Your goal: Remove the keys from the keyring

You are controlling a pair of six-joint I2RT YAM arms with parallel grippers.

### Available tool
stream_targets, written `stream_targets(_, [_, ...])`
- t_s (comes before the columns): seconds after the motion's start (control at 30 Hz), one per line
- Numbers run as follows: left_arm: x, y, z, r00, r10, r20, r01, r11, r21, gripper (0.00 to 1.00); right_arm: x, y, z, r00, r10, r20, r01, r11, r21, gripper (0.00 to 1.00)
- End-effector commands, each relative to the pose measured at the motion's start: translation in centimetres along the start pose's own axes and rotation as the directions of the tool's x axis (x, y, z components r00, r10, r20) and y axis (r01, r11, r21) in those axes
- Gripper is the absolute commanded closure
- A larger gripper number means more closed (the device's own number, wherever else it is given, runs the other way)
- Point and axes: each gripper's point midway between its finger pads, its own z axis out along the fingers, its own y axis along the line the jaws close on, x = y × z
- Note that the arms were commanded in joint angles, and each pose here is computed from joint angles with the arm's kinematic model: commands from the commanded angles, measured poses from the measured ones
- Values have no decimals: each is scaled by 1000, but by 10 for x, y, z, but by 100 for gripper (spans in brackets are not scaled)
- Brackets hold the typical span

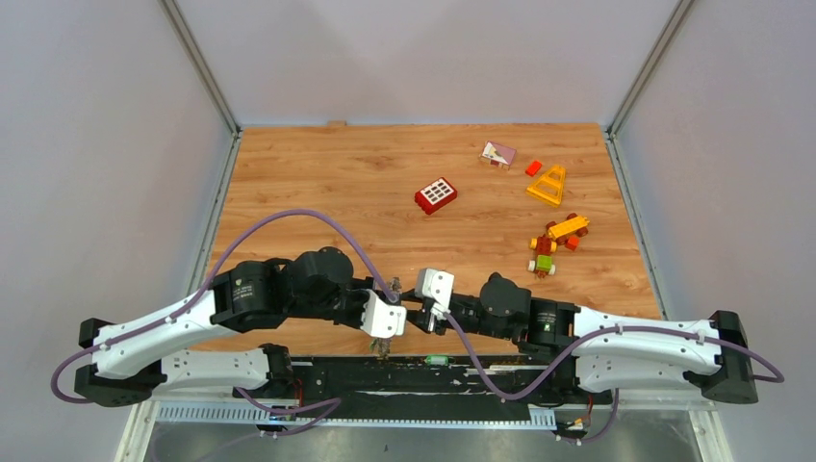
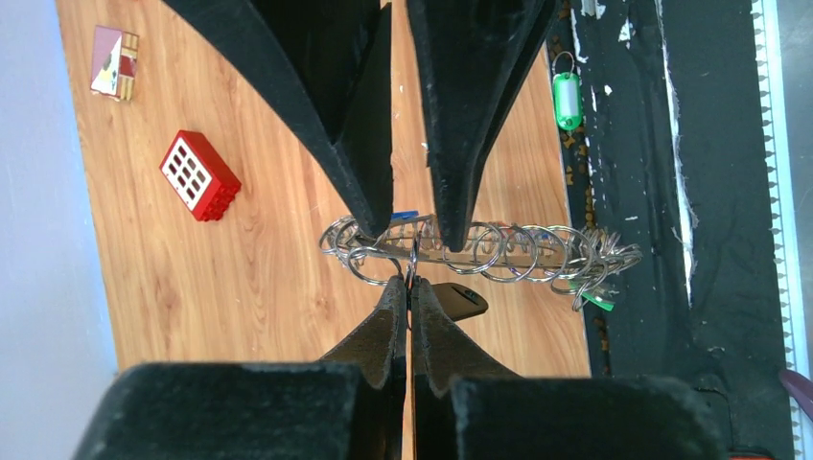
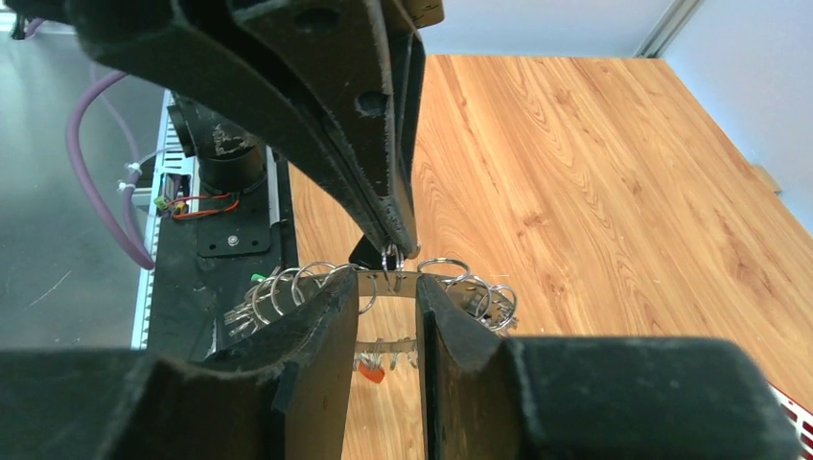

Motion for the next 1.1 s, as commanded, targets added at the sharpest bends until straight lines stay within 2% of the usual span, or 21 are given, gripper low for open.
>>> stream_targets(0.0, [-23,13,-12,996,32,84,-28,999,-44,100,-33,-14,3,997,33,76,-37,997,60,71])
stream_targets(0.63, [-26,9,-12,994,42,100,-39,999,-24,100,-27,-15,15,998,34,45,-36,998,50,78])
stream_targets(0.87, [-24,8,-10,994,49,94,-48,999,-13,100,-24,-15,16,999,27,33,-29,998,47,86])
stream_targets(1.07, [-23,8,-11,995,54,85,-53,999,-12,100,-22,-16,16,1000,23,18,-24,998,53,84])
